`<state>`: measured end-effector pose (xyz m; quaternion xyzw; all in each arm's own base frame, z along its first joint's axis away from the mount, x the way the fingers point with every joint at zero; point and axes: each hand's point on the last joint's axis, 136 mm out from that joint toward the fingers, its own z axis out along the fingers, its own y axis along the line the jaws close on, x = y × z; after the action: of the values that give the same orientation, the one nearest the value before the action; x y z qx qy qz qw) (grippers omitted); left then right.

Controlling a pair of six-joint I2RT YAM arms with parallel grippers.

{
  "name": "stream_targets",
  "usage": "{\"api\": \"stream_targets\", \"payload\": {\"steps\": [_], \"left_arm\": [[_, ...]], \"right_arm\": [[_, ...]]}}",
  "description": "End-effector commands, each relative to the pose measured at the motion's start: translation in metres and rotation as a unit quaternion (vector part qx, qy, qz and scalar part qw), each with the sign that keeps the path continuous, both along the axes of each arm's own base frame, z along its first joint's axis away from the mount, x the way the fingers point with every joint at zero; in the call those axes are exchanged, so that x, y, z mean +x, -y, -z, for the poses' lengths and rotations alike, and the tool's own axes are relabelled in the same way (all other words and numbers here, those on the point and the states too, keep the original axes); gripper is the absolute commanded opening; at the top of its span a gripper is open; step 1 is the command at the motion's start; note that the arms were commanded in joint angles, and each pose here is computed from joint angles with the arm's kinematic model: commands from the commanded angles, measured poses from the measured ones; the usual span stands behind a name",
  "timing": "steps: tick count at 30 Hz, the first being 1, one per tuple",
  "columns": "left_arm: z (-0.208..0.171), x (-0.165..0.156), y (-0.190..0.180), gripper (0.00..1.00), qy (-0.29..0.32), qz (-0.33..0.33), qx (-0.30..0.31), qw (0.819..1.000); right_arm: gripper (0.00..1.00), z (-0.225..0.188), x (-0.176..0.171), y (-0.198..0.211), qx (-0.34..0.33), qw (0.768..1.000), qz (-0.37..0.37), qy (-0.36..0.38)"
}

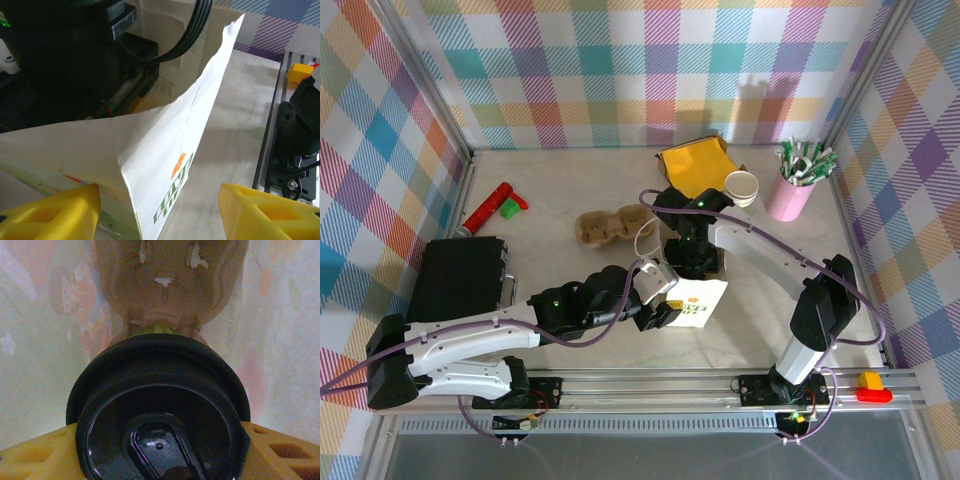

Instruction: Pack the takeout coffee

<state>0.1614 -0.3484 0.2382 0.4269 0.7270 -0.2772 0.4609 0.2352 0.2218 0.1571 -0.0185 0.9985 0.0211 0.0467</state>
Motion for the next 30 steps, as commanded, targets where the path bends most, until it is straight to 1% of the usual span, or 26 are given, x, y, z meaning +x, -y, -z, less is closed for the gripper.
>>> {"api": "stream_targets", "payload": {"steps": [1,14,30], "left_arm": [[-0.003,0.009,0.002,0.63,0.002,-0.015,-0.018,1.000],[0.006,0.009,0.000,0.62,-0.002,-0.014,-0.011,1.000],[0.007,0.009,0.000,0.62,-0.004,-0.015,-0.010,1.000]], "right_arm": [[0.49,-0.017,-0.011,0.001,0.010,1.000,0.004,-0.001],[0.49,-0.030,-0.016,0.010,0.005,1.000,0.008,0.006],[0.49,0.003,-0.015,0.003,0.005,1.000,0.008,-0.017]]}}
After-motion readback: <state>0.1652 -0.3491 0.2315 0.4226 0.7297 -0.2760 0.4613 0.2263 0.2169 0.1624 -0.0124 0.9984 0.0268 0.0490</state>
